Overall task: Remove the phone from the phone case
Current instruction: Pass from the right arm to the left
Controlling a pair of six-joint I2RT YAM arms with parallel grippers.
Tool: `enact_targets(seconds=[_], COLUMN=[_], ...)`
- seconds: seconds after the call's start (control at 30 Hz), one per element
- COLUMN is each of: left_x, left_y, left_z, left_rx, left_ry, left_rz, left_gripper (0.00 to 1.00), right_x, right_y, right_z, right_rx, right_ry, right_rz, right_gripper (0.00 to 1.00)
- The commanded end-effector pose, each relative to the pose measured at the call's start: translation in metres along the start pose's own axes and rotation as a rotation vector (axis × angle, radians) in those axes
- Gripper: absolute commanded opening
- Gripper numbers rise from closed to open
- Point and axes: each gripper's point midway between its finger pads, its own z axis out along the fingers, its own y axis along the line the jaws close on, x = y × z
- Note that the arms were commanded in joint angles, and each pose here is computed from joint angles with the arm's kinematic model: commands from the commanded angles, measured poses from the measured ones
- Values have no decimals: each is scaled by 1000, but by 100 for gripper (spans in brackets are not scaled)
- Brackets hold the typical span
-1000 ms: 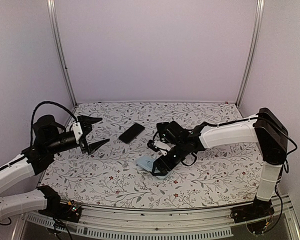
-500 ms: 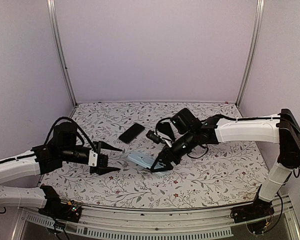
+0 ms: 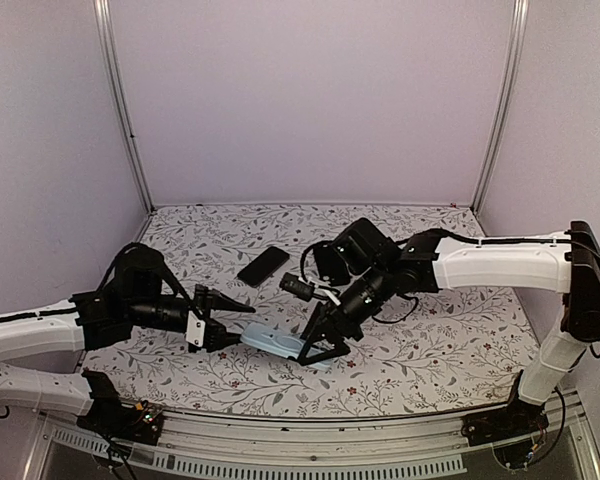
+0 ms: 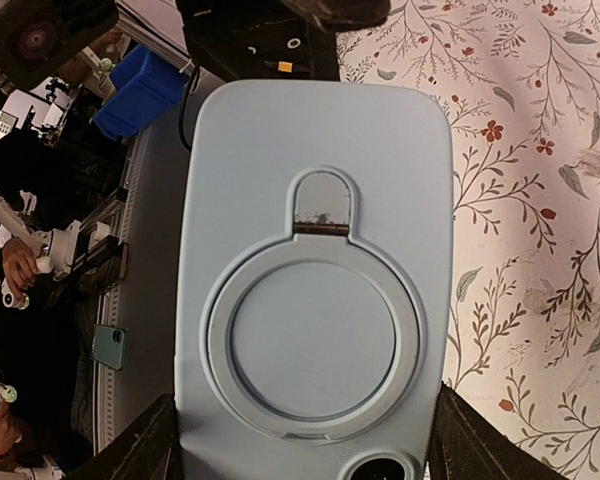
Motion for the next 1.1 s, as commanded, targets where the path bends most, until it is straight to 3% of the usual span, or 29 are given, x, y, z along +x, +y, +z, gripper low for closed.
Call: enact_targets(seconds=[0.0,0.13,0.23,0.33,0.43,0.47,0.57,0.63,0.83,1.07], left_x=[-14,-19,-21,-25,-26,-26,-28,-29,-33,-30], left_y=[-3,-8,-10,-9,-9,-9,-5,1,27,82], left_z=[1,3,4,4,4,4,4,3,-7,-27], left_rx=[17,58,83,83,79,76,63,45,-30,-164], left_ry=[-59,-84,-90,-109,-118,-119,-126,-123,-172,-198], left_rz=[18,-5,-10,-5,-6,-13,-58,-109,-230,-424], left_gripper=[50,39,21,14,0,0,0,0,0,0], right_x=[-26,-28,-29,-29,-29,-30,-35,-39,-55,-79], right_y=[20,19,20,20,20,20,17,11,3,32], right_z=[-7,-8,-9,-8,-8,-8,-12,-18,-63,-120], right_rx=[-40,-30,-27,-28,-27,-26,20,88,266,379], right_ry=[-42,-34,-28,-19,-15,-16,-28,-44,-151,-457], right_rz=[-78,-79,-81,-80,-81,-84,-91,-100,-138,-342], right_gripper=[52,52,52,52,53,55,87,96,99,99])
